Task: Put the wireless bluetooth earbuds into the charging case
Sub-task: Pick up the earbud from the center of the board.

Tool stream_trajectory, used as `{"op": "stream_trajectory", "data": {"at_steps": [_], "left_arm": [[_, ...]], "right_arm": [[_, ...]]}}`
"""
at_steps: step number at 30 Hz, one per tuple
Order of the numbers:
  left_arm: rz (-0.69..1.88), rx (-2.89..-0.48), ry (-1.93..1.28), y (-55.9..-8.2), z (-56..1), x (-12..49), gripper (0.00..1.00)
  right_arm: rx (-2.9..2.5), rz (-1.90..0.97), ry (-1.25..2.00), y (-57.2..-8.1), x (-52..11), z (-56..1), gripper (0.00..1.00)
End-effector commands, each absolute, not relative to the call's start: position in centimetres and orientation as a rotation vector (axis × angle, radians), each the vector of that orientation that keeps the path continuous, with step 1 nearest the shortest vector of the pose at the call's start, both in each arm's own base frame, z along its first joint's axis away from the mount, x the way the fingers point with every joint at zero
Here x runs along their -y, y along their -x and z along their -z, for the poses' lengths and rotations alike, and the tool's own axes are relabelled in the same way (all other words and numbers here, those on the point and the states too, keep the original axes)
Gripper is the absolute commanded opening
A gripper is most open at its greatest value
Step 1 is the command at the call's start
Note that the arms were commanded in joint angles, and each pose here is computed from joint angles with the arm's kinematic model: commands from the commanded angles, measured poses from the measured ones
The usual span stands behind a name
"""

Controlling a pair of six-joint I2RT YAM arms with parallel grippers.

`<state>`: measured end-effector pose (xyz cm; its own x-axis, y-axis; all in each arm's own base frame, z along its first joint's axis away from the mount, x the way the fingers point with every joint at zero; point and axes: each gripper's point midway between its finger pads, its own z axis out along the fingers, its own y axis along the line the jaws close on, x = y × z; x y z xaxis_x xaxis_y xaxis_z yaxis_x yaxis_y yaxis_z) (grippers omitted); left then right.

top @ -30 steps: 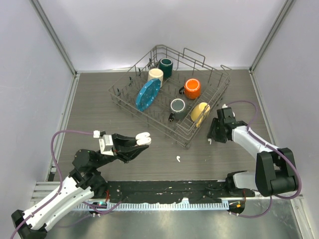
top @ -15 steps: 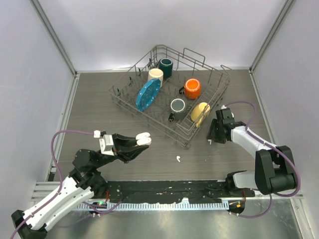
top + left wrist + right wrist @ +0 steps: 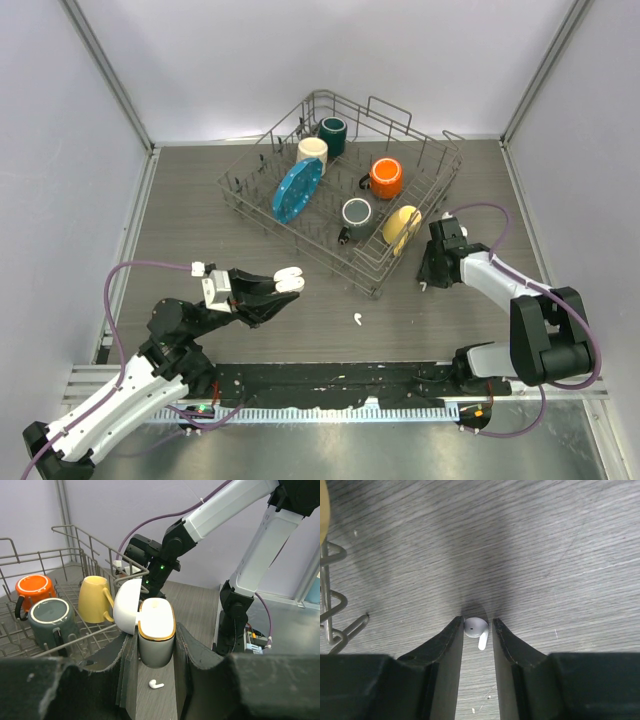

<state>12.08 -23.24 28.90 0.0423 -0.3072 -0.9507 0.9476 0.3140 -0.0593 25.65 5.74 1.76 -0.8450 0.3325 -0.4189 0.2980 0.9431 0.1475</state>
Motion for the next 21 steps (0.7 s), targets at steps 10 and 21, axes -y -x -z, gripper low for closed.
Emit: {"op": "stream_trajectory", "data": {"at_steps": [10,21], "left_arm": [[1.089,-1.054,-0.714,-11.9,-30.7,22.6,0.0],[1.08,-1.049,-0.713,-11.9,-30.7,22.5,0.0]], "right_arm": [[-2.621,0.016,-0.728,-23.1,-4.0,-1.7,0.25],[-2.621,0.045,-0.626,-24.0,-3.7,-2.8,0.41]]}}
